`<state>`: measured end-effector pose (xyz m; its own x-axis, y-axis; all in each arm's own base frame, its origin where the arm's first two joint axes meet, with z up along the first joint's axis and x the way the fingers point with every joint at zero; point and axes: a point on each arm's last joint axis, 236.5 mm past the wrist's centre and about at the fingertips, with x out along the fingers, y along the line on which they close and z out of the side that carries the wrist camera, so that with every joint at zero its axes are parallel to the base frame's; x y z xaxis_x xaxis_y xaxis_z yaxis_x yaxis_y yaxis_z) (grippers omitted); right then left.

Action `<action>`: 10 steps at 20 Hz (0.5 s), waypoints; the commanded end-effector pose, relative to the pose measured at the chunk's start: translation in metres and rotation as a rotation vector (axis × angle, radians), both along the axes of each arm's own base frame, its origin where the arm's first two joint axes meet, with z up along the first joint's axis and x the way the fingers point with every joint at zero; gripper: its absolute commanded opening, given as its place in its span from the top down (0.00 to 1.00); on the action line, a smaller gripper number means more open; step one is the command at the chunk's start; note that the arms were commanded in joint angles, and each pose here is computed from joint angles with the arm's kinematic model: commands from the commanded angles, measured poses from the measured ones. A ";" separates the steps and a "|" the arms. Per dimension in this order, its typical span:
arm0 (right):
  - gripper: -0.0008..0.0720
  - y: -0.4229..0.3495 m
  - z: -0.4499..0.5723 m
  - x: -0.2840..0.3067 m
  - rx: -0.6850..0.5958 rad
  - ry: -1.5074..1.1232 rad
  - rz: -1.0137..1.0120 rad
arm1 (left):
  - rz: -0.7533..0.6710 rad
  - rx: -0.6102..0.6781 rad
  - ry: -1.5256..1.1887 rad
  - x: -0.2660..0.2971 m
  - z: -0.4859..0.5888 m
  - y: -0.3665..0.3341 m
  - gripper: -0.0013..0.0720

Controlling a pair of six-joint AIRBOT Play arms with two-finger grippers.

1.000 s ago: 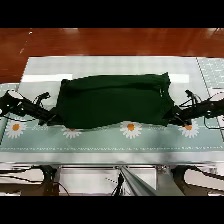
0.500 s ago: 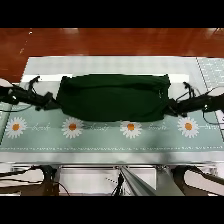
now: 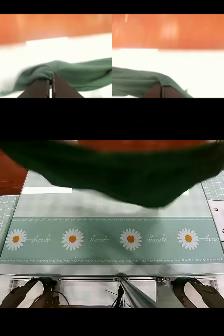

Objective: Fold the shirts.

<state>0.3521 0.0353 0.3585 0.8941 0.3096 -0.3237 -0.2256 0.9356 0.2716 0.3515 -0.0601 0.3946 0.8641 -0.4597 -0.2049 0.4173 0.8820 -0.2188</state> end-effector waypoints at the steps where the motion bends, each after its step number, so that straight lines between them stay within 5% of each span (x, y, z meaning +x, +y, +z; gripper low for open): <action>1: 0.95 -0.002 0.129 -0.066 -0.025 -0.319 -0.108 | 0.159 0.062 -0.519 -0.110 0.154 -0.006 0.95; 5: 0.95 0.003 0.168 -0.122 -0.077 -0.376 -0.148 | 0.317 0.126 -0.542 -0.182 0.160 0.003 0.95; 10: 0.95 -0.006 0.164 -0.161 -0.113 -0.352 -0.226 | 0.410 0.227 -0.299 -0.207 0.097 0.019 0.95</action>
<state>0.2156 0.0375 0.5230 0.9905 0.1372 0.0051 -0.1369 0.9845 0.1096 0.1652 -0.0560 0.5203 0.9814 -0.1433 0.1281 0.1350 0.9883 0.0712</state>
